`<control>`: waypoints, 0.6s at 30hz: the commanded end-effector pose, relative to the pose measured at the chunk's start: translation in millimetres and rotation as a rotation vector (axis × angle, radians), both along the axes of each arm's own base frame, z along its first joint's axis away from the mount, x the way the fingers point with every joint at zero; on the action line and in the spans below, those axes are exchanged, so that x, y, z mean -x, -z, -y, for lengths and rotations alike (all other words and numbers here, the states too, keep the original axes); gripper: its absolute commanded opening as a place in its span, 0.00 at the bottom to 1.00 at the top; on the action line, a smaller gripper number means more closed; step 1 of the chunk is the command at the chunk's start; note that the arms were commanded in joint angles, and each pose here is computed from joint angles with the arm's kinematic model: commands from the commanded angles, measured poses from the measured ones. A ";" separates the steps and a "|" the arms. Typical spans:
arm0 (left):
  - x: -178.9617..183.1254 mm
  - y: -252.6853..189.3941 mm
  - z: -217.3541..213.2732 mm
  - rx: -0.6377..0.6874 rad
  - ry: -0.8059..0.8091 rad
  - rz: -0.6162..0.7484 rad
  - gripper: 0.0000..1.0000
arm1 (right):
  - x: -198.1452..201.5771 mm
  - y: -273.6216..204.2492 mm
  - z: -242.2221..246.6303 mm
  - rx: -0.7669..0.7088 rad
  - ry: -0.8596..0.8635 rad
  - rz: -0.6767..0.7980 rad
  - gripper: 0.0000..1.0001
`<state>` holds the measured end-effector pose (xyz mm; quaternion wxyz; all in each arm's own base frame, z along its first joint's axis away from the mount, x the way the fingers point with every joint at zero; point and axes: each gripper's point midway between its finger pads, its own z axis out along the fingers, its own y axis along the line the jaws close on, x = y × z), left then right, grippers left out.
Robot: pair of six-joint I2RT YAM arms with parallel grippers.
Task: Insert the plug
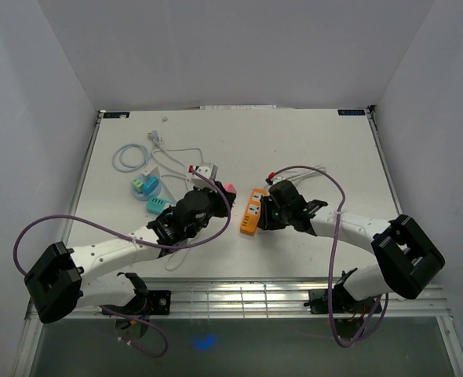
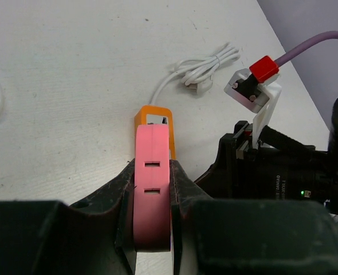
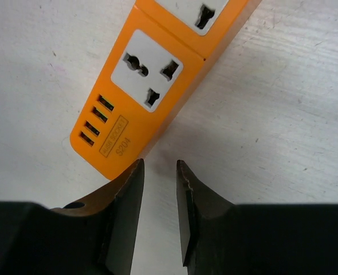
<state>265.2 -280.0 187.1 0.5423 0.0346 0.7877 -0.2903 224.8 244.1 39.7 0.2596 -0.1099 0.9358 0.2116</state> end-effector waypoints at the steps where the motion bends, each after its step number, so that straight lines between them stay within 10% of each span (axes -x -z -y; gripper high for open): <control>1: -7.7 -14.4 14.4 -0.001 0.057 0.091 0.00 | -21.1 -29.5 3.9 -0.041 0.051 0.094 0.35; 18: -53.7 13.8 78.4 -0.067 0.118 0.185 0.00 | -78.2 -67.5 84.0 -0.025 0.233 0.270 0.34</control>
